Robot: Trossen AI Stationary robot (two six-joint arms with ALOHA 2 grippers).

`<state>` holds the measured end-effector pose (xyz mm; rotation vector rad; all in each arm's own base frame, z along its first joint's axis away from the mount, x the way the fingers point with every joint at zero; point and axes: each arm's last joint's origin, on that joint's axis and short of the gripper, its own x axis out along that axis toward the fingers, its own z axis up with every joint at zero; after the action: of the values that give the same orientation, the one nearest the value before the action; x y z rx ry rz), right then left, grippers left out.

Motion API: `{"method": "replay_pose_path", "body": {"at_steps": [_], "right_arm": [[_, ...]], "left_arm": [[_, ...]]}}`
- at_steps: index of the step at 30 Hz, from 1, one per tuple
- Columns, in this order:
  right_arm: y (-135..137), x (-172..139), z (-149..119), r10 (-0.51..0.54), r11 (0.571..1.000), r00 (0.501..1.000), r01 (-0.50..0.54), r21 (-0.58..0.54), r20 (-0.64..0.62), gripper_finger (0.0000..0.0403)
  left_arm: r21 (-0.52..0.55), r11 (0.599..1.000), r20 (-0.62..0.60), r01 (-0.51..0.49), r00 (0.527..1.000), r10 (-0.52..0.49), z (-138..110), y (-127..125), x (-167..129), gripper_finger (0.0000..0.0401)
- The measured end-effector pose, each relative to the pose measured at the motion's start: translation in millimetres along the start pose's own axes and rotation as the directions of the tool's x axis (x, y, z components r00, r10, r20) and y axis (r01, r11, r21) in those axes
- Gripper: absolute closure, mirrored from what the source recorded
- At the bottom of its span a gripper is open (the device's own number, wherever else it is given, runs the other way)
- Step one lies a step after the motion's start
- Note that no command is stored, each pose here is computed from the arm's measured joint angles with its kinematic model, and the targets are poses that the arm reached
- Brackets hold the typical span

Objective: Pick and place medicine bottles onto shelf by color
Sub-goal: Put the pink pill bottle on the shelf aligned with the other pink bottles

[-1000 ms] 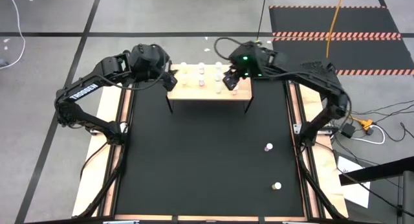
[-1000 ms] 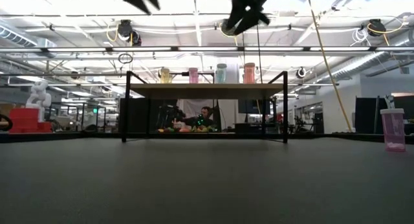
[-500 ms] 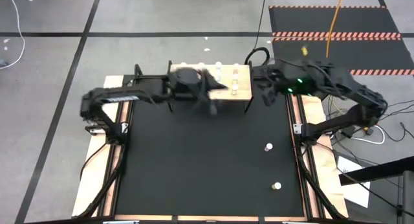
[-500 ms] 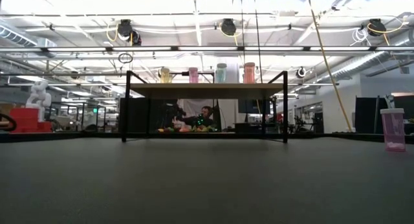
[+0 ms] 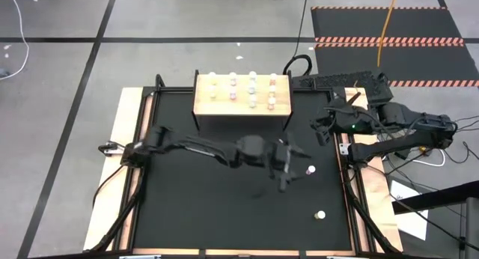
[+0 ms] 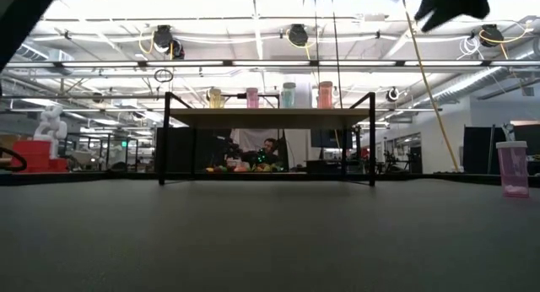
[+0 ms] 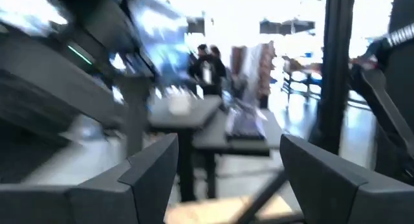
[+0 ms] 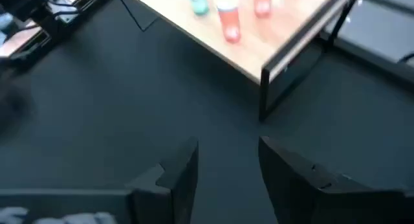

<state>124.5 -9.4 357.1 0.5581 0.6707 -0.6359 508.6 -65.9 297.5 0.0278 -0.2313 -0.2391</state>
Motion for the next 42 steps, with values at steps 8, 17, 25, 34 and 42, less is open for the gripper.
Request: {"method": "replay_pose_path", "body": {"at_steps": [8,17,25,34,42], "right_arm": [[-7,19,-25,-0.004,0.997,0.996,0.01,0.071,-0.086,0.025],[5,29,-32,0.092,0.991,0.994,-0.085,0.102,-0.065,0.025],[10,40,-38,0.117,0.989,0.993,-0.115,0.096,-0.024,0.025],[9,45,-41,0.109,0.989,0.993,-0.106,0.1,-0.034,0.025],[10,40,-44,0.166,0.981,0.984,-0.158,0.116,-0.067,0.025]], "left_arm": [[-0.011,0.993,-0.133,0.119,0.984,-0.119,-49,-40,55,0.0128],[-0.089,0.978,-0.288,0.191,0.934,-0.209,-121,-78,58,0.0128],[-0.208,0.967,-0.193,0.145,0.963,-0.186,-148,-81,58,0.0128],[-0.224,0.973,-0.255,0.058,0.96,-0.116,-174,-82,54,0.0128],[-0.048,0.988,-0.38,-0.148,0.917,0.119,-138,-40,55,0.0128]]}}
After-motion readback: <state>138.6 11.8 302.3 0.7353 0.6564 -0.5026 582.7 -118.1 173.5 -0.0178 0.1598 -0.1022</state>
